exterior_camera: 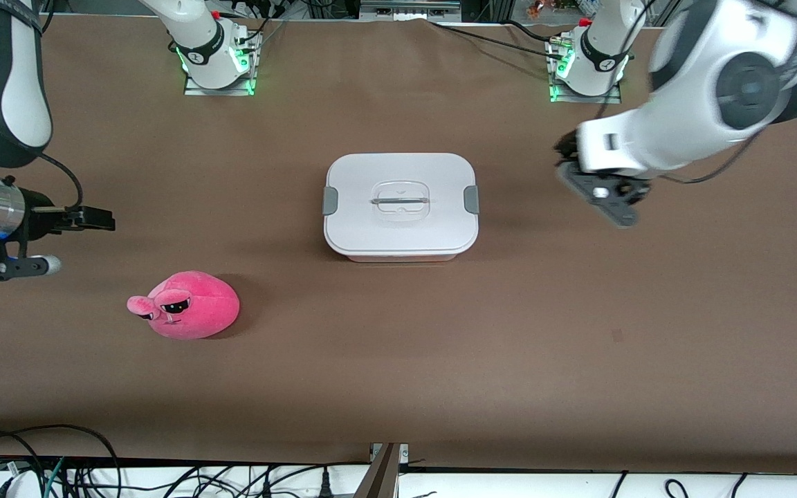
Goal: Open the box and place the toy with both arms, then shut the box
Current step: 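Grasp the lid handle with the left gripper while the right gripper grasps the toy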
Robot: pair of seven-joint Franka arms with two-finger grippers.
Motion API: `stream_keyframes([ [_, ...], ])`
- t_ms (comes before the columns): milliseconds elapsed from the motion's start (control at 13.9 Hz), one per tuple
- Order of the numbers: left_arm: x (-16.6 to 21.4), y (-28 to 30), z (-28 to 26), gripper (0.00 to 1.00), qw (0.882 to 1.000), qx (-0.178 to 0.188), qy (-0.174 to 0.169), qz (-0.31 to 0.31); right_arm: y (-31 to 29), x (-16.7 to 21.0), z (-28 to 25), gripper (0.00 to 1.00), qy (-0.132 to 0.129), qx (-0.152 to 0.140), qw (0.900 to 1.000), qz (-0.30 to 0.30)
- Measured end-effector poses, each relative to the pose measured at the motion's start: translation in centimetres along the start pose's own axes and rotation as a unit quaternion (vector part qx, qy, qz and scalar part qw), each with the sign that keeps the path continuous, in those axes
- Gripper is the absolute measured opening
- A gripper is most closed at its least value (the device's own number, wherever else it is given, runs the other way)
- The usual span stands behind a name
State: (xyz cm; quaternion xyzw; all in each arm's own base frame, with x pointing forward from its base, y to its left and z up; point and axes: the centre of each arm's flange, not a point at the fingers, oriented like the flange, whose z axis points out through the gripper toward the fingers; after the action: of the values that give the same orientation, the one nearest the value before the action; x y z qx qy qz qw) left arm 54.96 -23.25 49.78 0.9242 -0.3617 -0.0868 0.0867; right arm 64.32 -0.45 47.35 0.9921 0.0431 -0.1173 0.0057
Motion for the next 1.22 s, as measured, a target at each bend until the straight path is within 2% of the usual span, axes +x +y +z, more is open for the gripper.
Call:
stream_keyframes([
  [144,3.7,4.4,2.5,1.00,0.999,-0.011,0.020,0.049,-0.5,1.3,1.8,1.00,-0.002,-0.001,1.000,-0.004],
  [359,8.5,8.7,5.8,1.00,0.994,-0.024,0.037,0.100,-1.1,3.3,5.3,1.00,0.012,0.015,1.000,-0.005],
  [574,12.2,12.7,9.7,1.00,0.987,0.002,0.050,0.153,-1.5,4.3,8.6,1.00,0.027,0.019,0.999,-0.005],
  [861,14.8,15.6,14.4,1.00,0.977,0.024,0.065,0.204,-2.9,4.9,11.2,1.00,0.043,0.018,0.999,-0.015],
  [1220,15.3,17.5,17.0,1.00,0.967,0.035,0.049,0.246,-3.8,5.7,12.7,1.00,0.057,0.018,0.998,-0.022],
])
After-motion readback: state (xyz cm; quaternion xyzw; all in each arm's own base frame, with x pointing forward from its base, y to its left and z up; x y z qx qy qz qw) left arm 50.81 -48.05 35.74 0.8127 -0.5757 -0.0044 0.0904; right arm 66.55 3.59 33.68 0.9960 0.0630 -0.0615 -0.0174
